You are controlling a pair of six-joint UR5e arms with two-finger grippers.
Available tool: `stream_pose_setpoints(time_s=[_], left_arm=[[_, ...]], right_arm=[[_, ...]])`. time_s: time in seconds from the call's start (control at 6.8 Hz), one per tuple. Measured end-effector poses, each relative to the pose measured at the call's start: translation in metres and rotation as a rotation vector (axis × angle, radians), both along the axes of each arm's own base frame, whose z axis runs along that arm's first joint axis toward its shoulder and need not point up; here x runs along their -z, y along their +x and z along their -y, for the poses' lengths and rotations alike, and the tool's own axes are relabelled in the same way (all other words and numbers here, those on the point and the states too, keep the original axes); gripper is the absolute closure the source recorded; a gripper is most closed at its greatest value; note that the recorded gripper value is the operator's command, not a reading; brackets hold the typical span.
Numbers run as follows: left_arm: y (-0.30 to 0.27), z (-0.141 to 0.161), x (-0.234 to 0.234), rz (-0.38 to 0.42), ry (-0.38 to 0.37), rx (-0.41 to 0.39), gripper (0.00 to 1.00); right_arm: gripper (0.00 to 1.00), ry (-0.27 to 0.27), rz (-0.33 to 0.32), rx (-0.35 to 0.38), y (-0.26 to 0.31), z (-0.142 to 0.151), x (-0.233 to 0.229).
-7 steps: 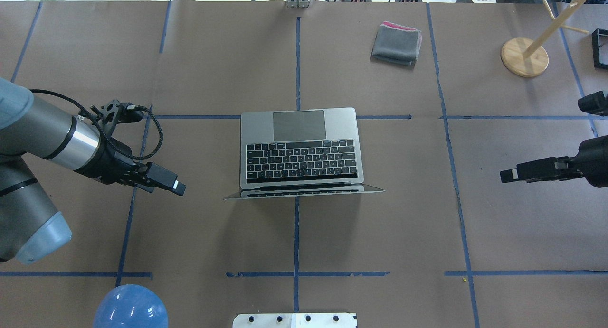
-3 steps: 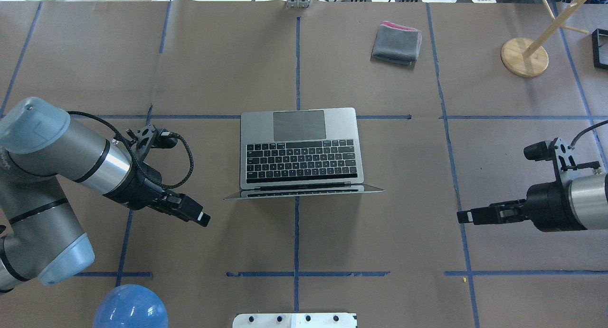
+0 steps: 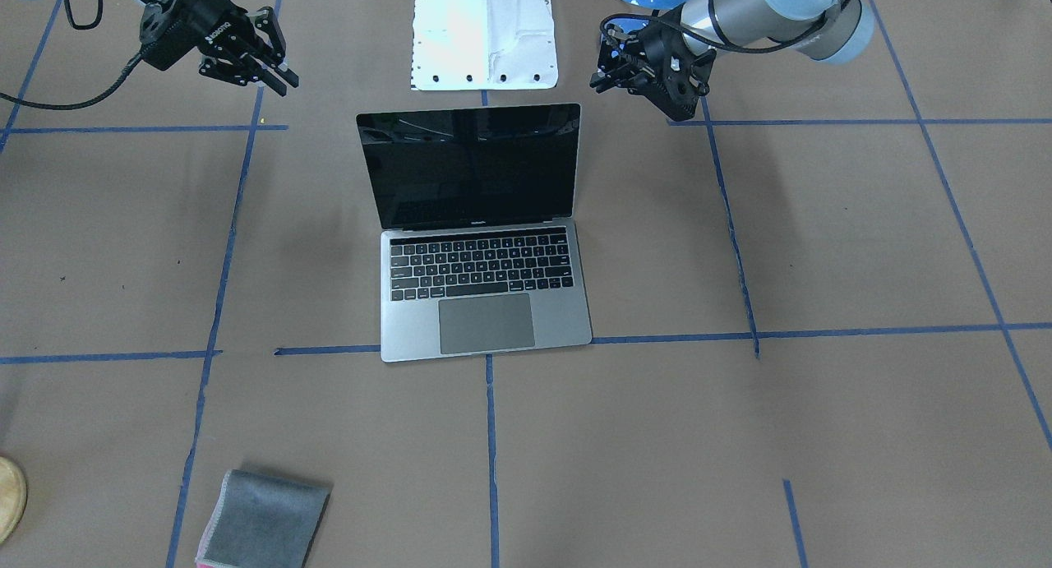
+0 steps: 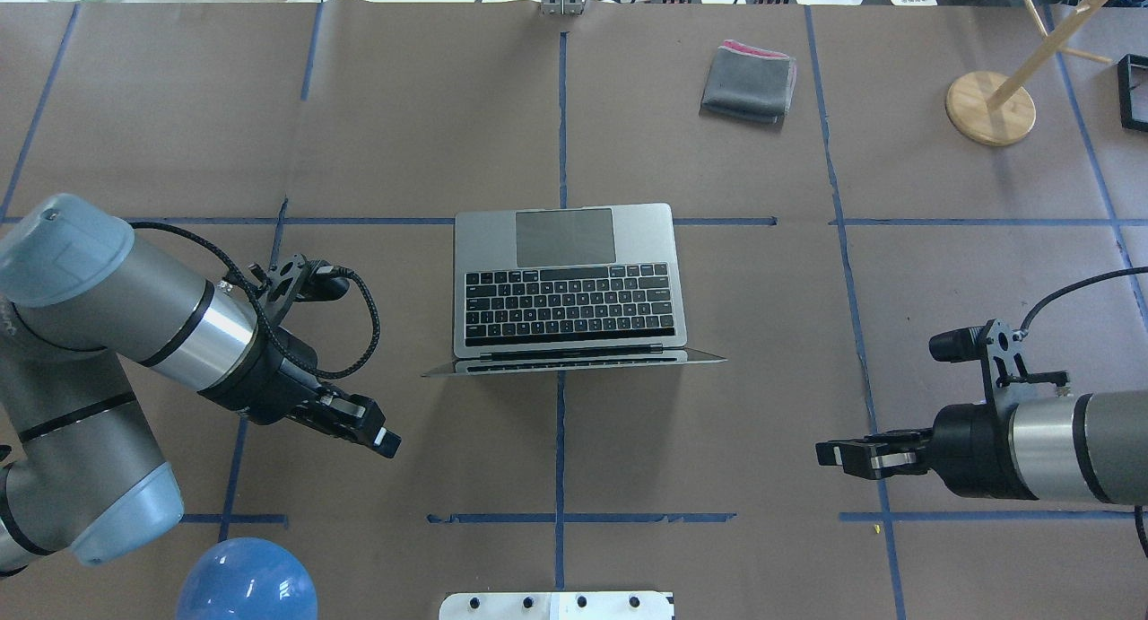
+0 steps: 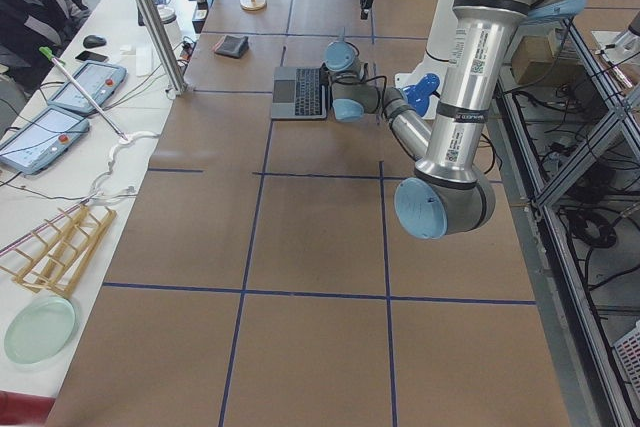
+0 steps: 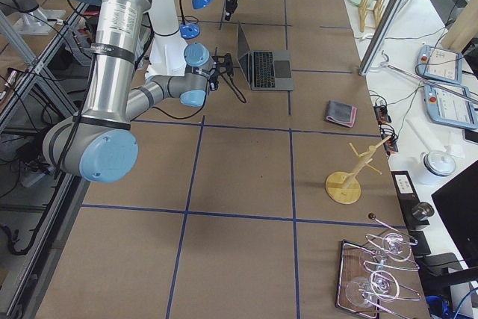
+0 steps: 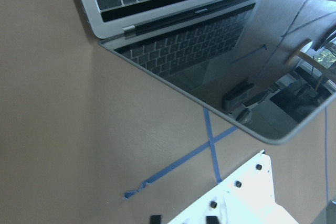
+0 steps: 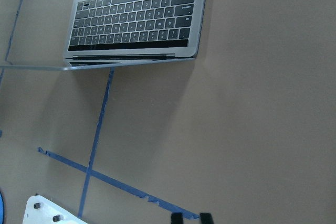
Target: Close laptop
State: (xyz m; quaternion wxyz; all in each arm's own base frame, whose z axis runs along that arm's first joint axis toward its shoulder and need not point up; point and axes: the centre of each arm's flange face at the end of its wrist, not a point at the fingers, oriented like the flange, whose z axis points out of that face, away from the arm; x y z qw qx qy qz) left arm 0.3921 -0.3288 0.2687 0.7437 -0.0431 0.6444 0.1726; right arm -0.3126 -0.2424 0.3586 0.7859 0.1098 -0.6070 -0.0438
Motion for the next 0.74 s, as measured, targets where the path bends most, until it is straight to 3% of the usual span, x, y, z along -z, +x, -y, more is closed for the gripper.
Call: stream_pose_setpoints(time_s=[0.74], left_arm=[[0.010, 0.003, 0.027, -0.015, -0.055, 0.016, 1.00]], right_arm=[[0.94, -0.003, 0.094, -0.056, -0.038, 0.002, 0.045]])
